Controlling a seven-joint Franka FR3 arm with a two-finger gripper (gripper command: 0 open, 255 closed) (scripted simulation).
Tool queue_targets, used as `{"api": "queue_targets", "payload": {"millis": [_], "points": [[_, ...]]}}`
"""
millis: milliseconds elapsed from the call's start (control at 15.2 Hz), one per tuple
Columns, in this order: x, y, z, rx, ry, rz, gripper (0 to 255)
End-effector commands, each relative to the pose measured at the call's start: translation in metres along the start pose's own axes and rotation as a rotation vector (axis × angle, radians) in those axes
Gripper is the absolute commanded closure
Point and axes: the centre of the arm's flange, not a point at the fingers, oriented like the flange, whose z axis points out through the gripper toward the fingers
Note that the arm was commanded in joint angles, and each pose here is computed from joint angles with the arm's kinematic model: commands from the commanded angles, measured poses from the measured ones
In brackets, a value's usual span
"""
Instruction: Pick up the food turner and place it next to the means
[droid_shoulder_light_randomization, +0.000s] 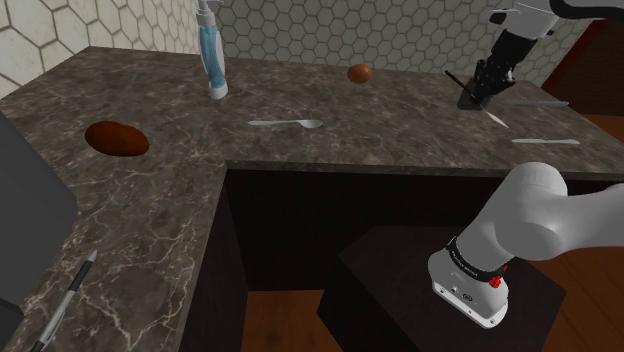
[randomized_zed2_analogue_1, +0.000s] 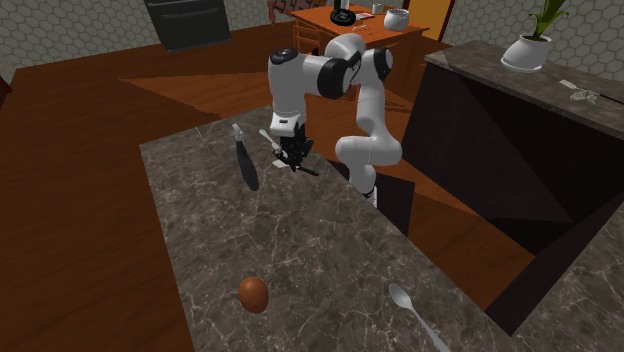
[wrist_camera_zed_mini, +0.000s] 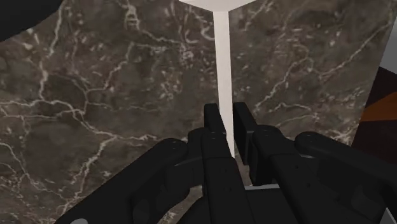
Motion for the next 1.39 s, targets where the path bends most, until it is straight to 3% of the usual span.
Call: {"api": "queue_targets", "payload": {"millis": [0,1056,1320], "points": [[-0.023,0.018,-0.004,0.0,-0.001,-0.001,255],[-0.194,0.155,-0.016,0.0,-0.001,-0.001,255],[-0.196,0.155,0.005,0.0,-0.001,-0.001,255]]}}
